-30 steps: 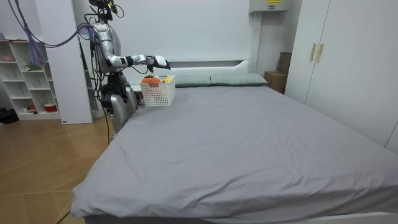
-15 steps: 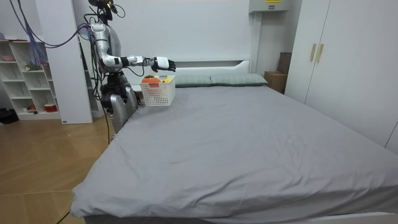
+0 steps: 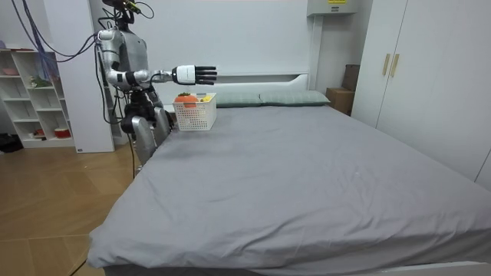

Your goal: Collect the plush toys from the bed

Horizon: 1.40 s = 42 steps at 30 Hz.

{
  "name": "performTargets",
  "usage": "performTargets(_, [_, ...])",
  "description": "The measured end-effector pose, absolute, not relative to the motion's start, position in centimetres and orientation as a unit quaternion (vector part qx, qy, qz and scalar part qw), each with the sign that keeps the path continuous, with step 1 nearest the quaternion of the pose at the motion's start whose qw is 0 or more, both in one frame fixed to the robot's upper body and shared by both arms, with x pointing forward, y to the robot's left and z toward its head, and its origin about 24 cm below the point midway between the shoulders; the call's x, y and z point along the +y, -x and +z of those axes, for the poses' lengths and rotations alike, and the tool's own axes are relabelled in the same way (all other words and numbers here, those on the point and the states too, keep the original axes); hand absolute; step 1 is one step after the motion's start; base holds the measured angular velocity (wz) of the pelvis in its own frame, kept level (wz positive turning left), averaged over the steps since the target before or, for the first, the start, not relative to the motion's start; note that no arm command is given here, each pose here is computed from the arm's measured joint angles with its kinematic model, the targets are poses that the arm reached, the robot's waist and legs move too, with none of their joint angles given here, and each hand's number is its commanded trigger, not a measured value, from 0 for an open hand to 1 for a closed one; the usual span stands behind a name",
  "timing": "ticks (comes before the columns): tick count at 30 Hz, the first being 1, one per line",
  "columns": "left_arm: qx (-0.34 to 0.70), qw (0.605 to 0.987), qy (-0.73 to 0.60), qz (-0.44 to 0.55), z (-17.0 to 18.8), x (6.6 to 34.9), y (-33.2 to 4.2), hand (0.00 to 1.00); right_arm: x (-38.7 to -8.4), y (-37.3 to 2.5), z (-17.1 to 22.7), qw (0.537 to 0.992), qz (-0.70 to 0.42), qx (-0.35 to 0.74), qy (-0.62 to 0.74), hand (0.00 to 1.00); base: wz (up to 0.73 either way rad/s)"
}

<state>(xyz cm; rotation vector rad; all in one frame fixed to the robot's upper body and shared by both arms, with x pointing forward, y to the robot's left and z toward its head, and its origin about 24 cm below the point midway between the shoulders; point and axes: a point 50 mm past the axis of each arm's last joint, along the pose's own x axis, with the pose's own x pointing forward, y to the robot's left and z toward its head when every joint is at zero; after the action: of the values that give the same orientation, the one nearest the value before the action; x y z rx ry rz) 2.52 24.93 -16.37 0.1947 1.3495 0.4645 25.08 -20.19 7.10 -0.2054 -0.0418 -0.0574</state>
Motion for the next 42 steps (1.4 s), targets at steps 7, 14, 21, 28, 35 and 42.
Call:
performTargets(7, [0.626, 0.742, -0.094, 0.220, -16.4, 25.0, -1.6, 0.00, -23.1, -23.7, 6.3, 0.992, -0.120, -0.005, 0.050, 0.00, 0.00])
performTargets(14, [0.633, 0.734, -0.089, 0.231, -16.4, 25.2, -0.8, 0.00, -25.5, -21.6, 4.3, 0.980, -0.195, 0.035, 0.007, 0.00, -0.09])
performTargets(21, [0.644, 0.721, -0.090, 0.237, -16.3, 25.3, 0.3, 0.00, -26.7, -20.9, 2.2, 0.968, -0.241, 0.072, 0.001, 0.00, -0.07])
performTargets(28, [0.644, 0.717, -0.073, 0.255, -16.3, 25.2, 0.5, 0.00, -28.3, -17.1, -5.5, 0.916, -0.319, 0.238, -0.050, 0.00, -0.04])
performTargets(35, [0.639, 0.712, -0.055, 0.285, -16.4, 24.8, 0.9, 0.00, -27.6, -8.2, -13.4, 0.804, -0.388, 0.445, -0.074, 0.00, 0.03])
performTargets(42, [0.646, 0.705, -0.048, 0.289, -16.4, 24.7, 1.7, 0.00, -26.5, -1.4, -15.9, 0.725, -0.381, 0.571, -0.048, 0.00, -0.02])
